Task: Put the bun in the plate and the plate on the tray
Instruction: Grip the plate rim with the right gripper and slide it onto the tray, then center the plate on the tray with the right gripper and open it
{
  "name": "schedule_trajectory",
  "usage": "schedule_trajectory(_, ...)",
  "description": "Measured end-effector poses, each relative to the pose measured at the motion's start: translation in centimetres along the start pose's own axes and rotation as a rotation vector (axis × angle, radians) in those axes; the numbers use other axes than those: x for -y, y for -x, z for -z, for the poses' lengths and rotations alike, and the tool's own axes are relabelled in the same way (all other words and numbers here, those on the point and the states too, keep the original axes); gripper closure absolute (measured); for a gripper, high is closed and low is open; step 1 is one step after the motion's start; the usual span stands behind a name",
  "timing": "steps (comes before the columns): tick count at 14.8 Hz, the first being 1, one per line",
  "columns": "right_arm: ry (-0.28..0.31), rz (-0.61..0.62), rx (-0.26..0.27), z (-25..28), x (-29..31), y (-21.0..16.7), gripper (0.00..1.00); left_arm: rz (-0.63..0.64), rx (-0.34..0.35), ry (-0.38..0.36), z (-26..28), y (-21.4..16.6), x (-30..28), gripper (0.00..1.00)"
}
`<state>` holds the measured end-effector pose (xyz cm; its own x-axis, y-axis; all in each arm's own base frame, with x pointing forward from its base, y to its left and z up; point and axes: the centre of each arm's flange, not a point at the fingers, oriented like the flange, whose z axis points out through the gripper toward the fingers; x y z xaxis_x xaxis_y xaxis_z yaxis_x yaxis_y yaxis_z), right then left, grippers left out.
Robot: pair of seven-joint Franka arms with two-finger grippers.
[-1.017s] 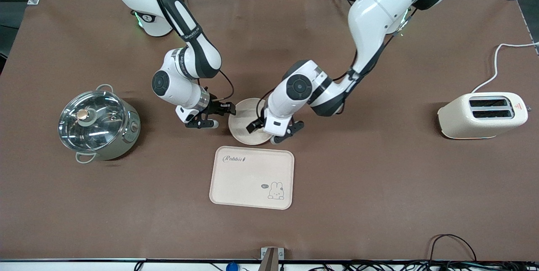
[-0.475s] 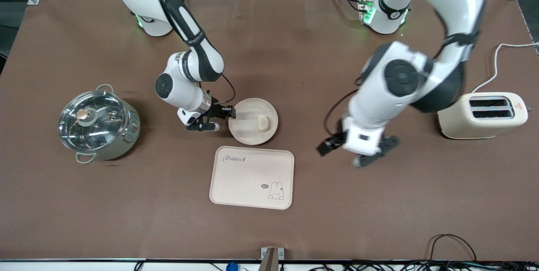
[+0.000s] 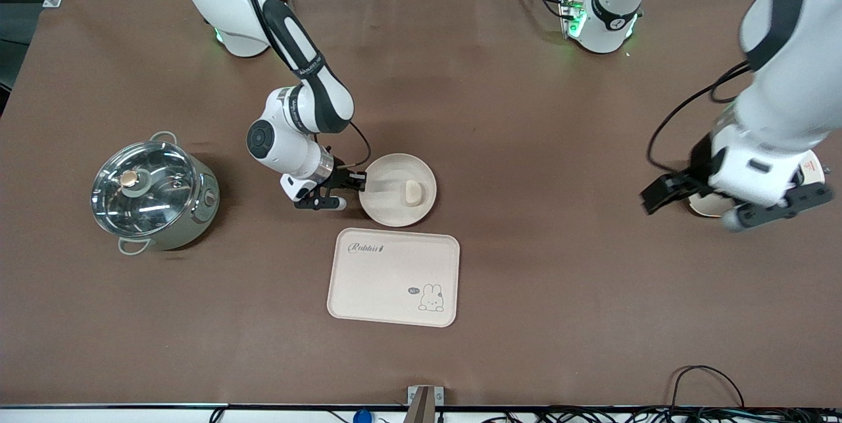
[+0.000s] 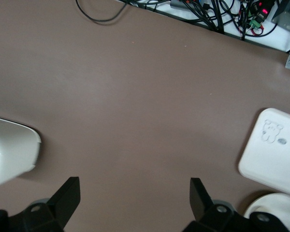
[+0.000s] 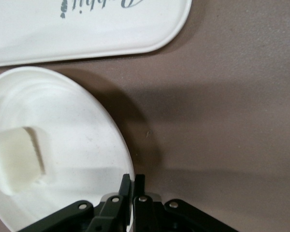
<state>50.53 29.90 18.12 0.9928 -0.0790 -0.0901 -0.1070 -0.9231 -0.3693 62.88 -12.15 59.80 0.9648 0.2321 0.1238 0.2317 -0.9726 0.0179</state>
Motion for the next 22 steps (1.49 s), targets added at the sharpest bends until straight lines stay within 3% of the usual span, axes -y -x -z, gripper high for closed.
schedule_trajectory(4, -0.014, -0.014, -0.007, 0.3, 0.1, -0.3, 0.96, -0.144, -0.006, -0.03, 3.0, -0.1, 4.8, 0.0)
schedule_trajectory(10, -0.189, -0.069, -0.01, 2.4, 3.4, -0.5, 0.96, -0.249, 0.053, -0.053, 7.1, 2.4, 8.7, 0.0)
schedule_trajectory(15, -0.247, -0.074, -0.092, 5.2, 3.6, -5.9, 0.96, -0.298, 0.095, -0.061, 7.8, 3.7, 10.7, 0.0)
schedule_trajectory(18, -0.237, -0.059, -0.141, 4.5, 1.6, -11.8, 0.96, -0.301, 0.103, -0.064, 7.6, 4.4, 10.6, 0.0)
schedule_trajectory(22, -0.186, -0.028, -0.107, 3.7, -1.6, -16.3, 0.96, -0.299, 0.106, -0.065, 7.5, 4.5, 10.7, 0.0)
